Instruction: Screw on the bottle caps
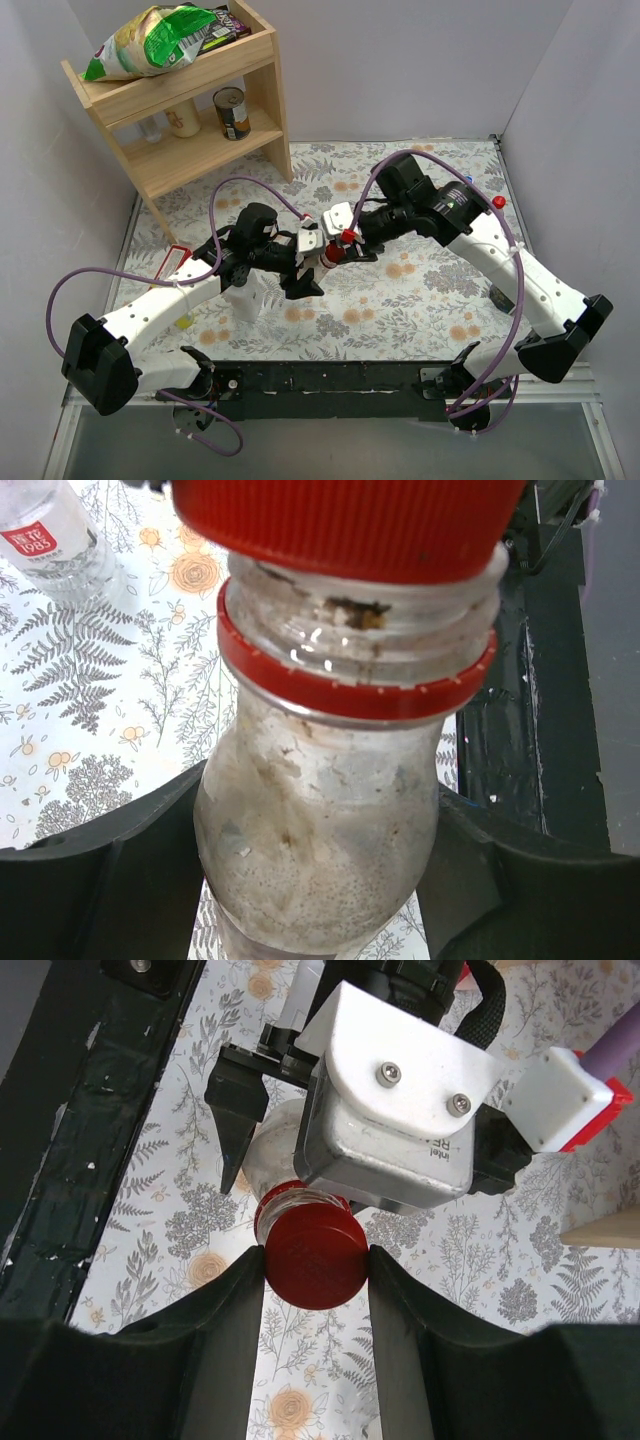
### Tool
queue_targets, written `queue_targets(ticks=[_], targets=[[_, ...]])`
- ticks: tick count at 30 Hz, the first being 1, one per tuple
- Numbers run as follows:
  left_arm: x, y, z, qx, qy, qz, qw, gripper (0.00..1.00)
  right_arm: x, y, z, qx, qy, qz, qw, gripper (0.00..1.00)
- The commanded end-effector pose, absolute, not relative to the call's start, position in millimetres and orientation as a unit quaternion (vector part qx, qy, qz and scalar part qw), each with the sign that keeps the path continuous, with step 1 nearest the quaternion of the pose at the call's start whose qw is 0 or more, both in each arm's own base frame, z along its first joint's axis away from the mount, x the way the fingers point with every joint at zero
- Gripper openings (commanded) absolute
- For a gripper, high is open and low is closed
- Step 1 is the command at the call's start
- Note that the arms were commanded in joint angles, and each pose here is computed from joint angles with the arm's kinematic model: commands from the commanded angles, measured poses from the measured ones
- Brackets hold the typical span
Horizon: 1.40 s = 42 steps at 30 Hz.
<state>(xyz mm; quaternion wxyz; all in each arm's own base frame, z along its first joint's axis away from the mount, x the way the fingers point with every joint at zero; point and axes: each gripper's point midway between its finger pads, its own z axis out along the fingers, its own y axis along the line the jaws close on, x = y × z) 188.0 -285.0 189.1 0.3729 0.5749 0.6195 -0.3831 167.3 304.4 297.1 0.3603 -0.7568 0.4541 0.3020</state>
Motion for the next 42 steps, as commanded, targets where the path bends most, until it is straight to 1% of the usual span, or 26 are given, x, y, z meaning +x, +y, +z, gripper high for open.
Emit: queue_targets(ticks=[1,2,9,14,18,23,26,27,34,40,42], targets=[[208,-295,239,0.560,0.577,-0.380,0.458,0.00,134,301,291,-0.750,0.458,0.359,0.314,0.40],[206,-295,237,0.562,0.576,-0.383,0.454,0.00,132,301,298,-0.749,0.455,0.363,0.316,0.41],[210,-293,234,0.588,0.560,-0.358,0.462,0.00,127,301,296,-0.752,0.459,0.381,0.282,0.41],[211,-289,227,0.598,0.561,-0.341,0.460,0.00,127,299,300,-0.756,0.457,0.378,0.278,0.41],[210,-286,224,0.601,0.562,-0.337,0.458,0.00,131,300,308,-0.752,0.461,0.369,0.292,0.40],[209,-287,227,0.600,0.559,-0.343,0.459,0.00,139,300,299,-0.746,0.477,0.353,0.303,0.39],[208,-289,231,0.600,0.553,-0.345,0.463,0.00,147,299,291,-0.741,0.489,0.333,0.318,0.39],[208,-289,234,0.600,0.551,-0.346,0.466,0.00,151,302,296,-0.738,0.485,0.326,0.337,0.39],[206,-290,244,0.596,0.537,-0.349,0.484,0.00,168,302,286,-0.725,0.502,0.292,0.371,0.40],[204,-288,248,0.592,0.530,-0.348,0.499,0.00,178,309,290,-0.695,0.523,0.299,0.393,0.41],[204,-287,248,0.588,0.526,-0.346,0.508,0.00,179,312,290,-0.676,0.542,0.317,0.386,0.40]])
